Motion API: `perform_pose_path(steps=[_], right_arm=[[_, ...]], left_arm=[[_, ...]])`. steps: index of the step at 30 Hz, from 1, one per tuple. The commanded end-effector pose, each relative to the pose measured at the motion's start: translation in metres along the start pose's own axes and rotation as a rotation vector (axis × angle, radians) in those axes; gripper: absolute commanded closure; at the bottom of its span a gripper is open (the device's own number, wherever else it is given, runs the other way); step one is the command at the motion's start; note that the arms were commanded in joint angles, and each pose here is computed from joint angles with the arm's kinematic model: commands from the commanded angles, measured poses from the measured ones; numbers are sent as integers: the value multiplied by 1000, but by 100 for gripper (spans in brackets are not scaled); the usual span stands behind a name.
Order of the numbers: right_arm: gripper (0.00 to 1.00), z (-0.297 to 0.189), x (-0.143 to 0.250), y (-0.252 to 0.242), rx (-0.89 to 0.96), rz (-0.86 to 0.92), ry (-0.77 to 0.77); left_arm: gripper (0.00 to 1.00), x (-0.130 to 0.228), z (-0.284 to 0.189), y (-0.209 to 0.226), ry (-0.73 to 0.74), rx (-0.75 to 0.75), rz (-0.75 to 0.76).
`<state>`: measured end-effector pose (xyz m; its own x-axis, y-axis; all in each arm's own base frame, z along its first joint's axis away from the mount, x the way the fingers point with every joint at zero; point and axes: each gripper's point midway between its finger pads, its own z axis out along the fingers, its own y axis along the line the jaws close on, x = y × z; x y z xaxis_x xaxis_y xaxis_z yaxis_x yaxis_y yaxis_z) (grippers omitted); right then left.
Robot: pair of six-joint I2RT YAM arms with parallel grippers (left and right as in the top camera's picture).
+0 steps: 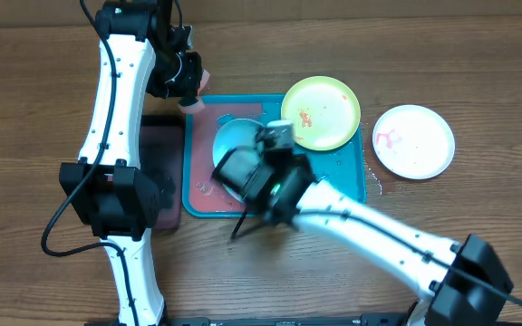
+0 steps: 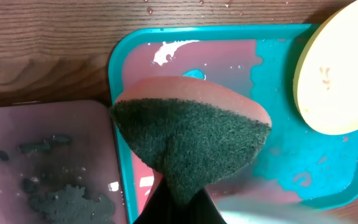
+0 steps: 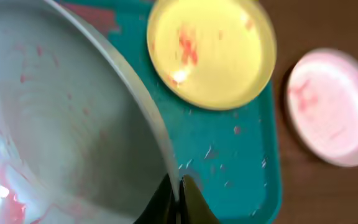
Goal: Clean dirty plates on tray and stack at the side
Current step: 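Tilt the light-blue plate up with the right gripper to drain it, then carry the light-blue plate right and stack it on the white plate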
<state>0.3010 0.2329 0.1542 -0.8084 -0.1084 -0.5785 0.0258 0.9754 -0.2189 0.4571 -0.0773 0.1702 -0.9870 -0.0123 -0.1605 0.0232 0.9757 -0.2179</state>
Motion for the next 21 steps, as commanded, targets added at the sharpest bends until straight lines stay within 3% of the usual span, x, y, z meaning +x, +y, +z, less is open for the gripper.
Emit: perform_pose_path(steps=[1,9,16,21], right_arm=[[96,3,5,10,-222,77,207],[96,26,-36,-31,-519,279,348],[96,79,-52,-157,-351,597,358],[96,110,-32,-246,-156,774,384]], left_arm=[[96,1,-1,-3,-2,-1,-6],[96,1,-1,-3,0,-1,-7],[96,2,-1,-6,1,-1,-1],[96,1,0,-9,-3,1,6]])
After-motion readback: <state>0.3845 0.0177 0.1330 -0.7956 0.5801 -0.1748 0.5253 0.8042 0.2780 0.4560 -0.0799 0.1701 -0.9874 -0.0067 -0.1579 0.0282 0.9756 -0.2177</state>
